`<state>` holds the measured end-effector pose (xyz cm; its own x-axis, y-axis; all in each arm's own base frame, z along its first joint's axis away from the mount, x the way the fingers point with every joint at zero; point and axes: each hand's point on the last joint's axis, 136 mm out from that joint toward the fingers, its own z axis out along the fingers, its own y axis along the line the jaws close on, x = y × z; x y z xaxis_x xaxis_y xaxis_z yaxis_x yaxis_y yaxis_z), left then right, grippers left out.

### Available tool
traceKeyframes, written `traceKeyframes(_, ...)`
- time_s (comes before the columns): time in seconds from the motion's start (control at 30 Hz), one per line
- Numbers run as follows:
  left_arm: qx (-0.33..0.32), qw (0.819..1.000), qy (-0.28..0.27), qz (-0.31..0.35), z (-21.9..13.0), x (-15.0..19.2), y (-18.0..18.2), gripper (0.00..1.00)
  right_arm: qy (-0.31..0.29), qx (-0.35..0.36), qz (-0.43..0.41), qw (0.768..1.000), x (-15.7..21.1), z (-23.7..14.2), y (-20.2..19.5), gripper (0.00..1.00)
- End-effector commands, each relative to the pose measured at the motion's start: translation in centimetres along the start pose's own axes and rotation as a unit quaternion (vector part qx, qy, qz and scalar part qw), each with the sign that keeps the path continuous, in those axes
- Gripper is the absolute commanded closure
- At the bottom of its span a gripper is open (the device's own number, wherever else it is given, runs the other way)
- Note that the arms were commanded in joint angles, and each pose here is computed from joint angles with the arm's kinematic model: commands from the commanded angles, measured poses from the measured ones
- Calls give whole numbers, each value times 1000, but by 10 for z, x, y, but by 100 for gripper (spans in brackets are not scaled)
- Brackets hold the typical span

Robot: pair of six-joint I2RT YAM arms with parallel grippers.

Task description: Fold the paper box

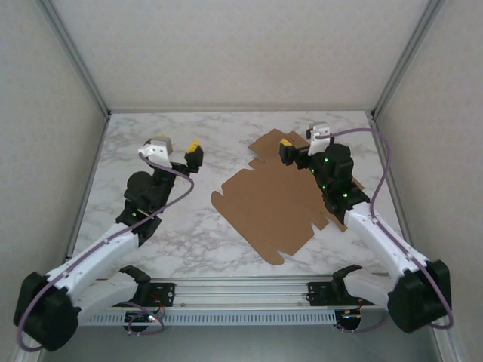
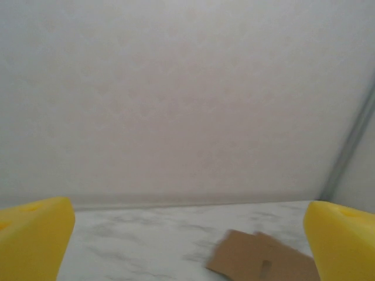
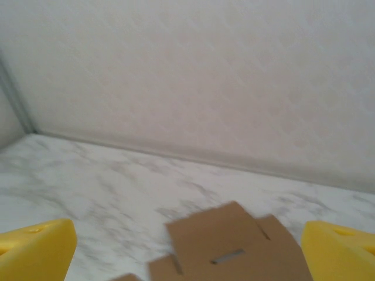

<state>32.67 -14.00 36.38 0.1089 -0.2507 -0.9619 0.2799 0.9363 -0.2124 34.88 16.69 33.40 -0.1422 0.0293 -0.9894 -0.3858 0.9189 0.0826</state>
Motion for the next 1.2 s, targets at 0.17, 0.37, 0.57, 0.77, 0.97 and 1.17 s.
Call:
traceKeyframes(0.17, -215, 949, 181, -146, -22, 23, 59, 0, 150, 64, 174, 971, -1, -59, -14, 1)
traceKeyframes(0.37, -148, 934, 262, -191, -32, 88, 40, 0, 274, 88, 192, 938, 77, -45, -18, 1)
traceKeyframes(0.57, -93, 905, 344, -231, -39, 170, 21, 0, 444, 134, 178, 868, 200, -27, -26, 13)
traceKeyframes(0.77, -88, 900, 365, -221, -36, 184, 18, 0, 529, 150, 178, 816, 274, -23, -27, 17)
traceKeyframes(0.97, -113, 906, 356, -196, -32, 178, 28, 0, 576, 122, 225, 776, 314, -18, 1, 17)
traceKeyframes(1.17, -124, 890, 380, -217, -29, 198, 30, 0, 590, 58, 235, 771, 323, 14, 65, 15)
